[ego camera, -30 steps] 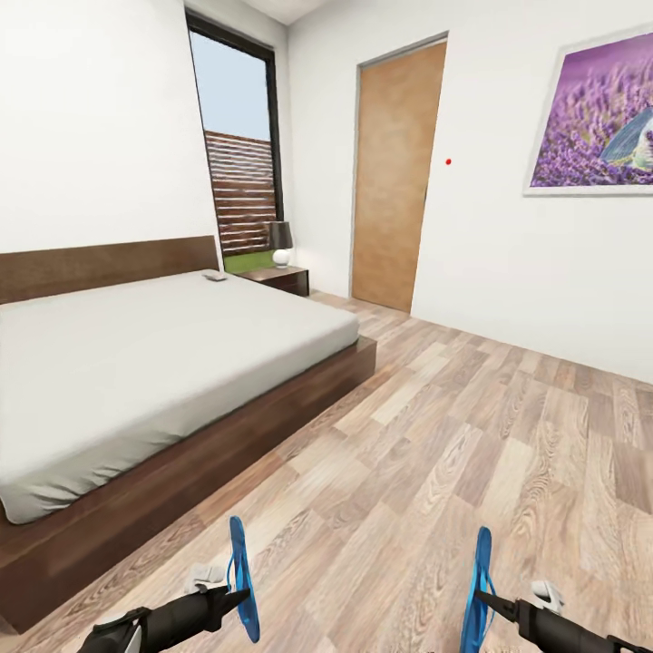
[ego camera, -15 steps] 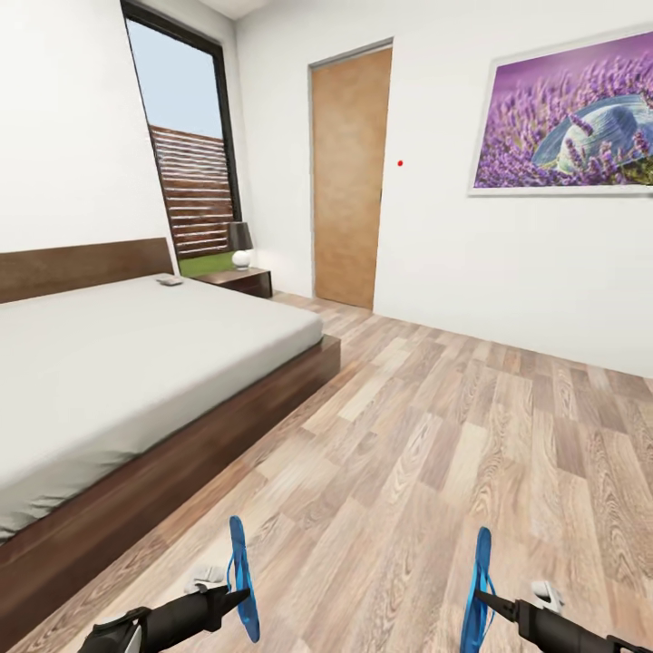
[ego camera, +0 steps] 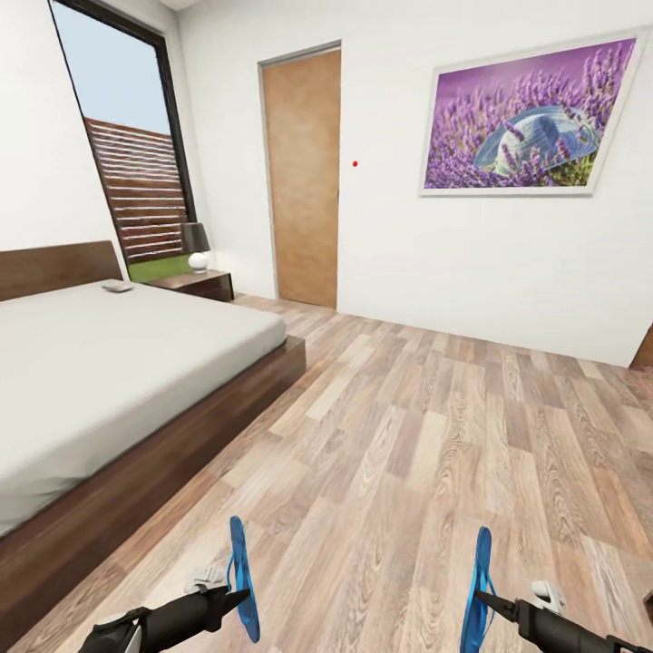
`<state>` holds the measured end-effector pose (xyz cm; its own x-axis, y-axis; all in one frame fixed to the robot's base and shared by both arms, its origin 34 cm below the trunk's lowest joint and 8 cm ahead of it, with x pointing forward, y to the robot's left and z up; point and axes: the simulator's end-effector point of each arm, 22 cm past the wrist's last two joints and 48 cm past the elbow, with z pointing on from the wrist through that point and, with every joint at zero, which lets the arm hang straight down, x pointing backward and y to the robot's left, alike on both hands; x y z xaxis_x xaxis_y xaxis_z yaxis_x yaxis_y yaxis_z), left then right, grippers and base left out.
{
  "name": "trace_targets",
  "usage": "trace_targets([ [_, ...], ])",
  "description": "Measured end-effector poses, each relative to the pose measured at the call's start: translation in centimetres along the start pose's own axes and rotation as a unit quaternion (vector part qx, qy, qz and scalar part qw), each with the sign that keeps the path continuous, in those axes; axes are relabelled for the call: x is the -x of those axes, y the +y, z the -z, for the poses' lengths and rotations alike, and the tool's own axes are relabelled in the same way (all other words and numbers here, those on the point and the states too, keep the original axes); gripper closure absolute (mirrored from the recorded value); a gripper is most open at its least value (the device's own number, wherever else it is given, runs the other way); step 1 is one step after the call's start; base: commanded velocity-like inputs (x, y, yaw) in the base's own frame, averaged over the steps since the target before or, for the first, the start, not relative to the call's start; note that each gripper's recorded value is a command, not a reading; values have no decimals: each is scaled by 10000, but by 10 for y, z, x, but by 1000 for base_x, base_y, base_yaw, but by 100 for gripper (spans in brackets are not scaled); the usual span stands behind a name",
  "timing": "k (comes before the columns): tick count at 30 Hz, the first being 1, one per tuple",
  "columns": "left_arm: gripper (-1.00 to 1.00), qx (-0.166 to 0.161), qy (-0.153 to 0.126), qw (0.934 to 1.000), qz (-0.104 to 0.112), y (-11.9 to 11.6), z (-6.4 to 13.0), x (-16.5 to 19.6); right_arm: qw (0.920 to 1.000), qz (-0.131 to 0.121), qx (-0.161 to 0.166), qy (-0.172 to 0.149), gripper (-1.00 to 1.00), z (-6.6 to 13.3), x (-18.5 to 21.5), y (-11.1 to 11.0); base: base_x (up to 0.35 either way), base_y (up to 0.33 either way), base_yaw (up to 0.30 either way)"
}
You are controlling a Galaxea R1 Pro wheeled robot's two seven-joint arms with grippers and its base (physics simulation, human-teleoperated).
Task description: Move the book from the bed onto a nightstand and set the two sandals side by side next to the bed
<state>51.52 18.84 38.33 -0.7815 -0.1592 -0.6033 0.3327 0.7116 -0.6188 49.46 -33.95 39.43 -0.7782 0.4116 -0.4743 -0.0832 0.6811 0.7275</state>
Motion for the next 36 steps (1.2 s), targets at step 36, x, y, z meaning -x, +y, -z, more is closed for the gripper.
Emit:
trace_targets([
  [36,100,-5,1,10000,5,0,0,0,10000,2,0,-5,100,0,1,0,0,0,-263],
])
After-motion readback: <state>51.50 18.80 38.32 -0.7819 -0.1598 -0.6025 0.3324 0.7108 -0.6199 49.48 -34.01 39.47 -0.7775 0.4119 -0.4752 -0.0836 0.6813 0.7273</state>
